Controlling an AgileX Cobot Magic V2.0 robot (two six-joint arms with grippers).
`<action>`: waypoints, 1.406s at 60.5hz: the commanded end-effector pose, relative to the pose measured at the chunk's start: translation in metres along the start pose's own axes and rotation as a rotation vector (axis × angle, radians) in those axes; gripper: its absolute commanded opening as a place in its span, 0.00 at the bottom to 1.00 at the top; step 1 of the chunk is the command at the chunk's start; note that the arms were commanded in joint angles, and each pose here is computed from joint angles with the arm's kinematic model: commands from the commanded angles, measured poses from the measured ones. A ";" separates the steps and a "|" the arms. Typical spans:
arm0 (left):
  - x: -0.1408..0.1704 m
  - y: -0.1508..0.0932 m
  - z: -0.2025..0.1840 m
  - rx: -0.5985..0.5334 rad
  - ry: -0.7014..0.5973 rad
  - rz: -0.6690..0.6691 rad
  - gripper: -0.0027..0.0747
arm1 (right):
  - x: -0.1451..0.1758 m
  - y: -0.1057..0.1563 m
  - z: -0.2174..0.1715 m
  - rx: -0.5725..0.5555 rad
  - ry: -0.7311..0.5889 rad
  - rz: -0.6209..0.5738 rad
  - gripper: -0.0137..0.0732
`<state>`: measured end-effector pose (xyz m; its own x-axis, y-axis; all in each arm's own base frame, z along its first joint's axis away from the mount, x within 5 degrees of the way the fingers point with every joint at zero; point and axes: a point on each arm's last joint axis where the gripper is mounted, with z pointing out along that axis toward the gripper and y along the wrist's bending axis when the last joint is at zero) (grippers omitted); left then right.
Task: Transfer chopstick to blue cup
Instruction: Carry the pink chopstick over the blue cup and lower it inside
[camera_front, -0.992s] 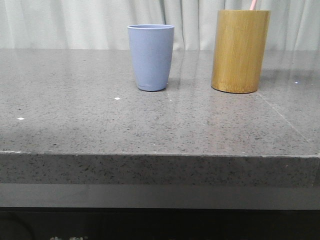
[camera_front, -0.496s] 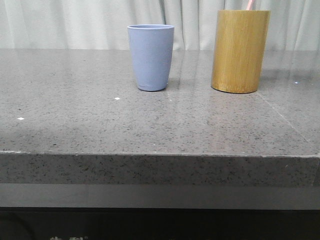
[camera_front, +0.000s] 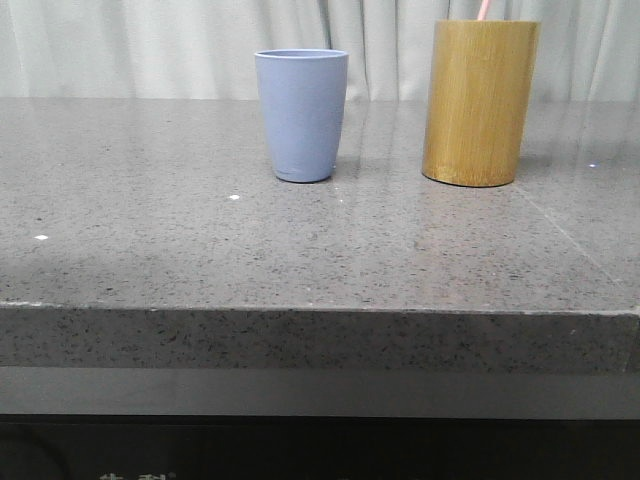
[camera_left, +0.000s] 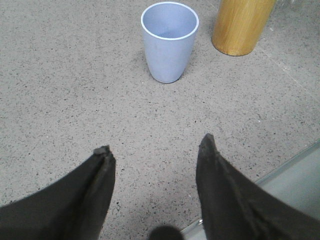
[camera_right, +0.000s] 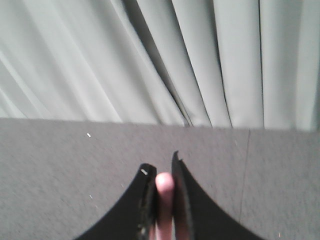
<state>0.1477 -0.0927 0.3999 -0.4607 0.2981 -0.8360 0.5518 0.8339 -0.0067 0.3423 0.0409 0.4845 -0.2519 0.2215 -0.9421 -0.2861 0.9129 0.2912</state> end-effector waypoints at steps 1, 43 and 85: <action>-0.012 -0.001 -0.007 0.005 -0.103 -0.012 0.51 | -0.042 0.025 -0.044 -0.042 -0.177 -0.056 0.09; -0.015 -0.001 -0.008 0.003 -0.133 -0.012 0.51 | -0.012 0.147 -0.019 -0.395 -0.196 -0.319 0.09; -0.015 -0.001 -0.008 0.003 -0.133 -0.012 0.51 | 0.058 0.135 0.080 -0.362 0.028 -0.348 0.30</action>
<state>0.1489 -0.0933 0.4019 -0.4425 0.2860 -0.8500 0.5507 0.8347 -0.0059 0.3765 0.2134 0.4188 -0.2167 -0.1657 -0.9621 -0.6795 0.7332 0.0268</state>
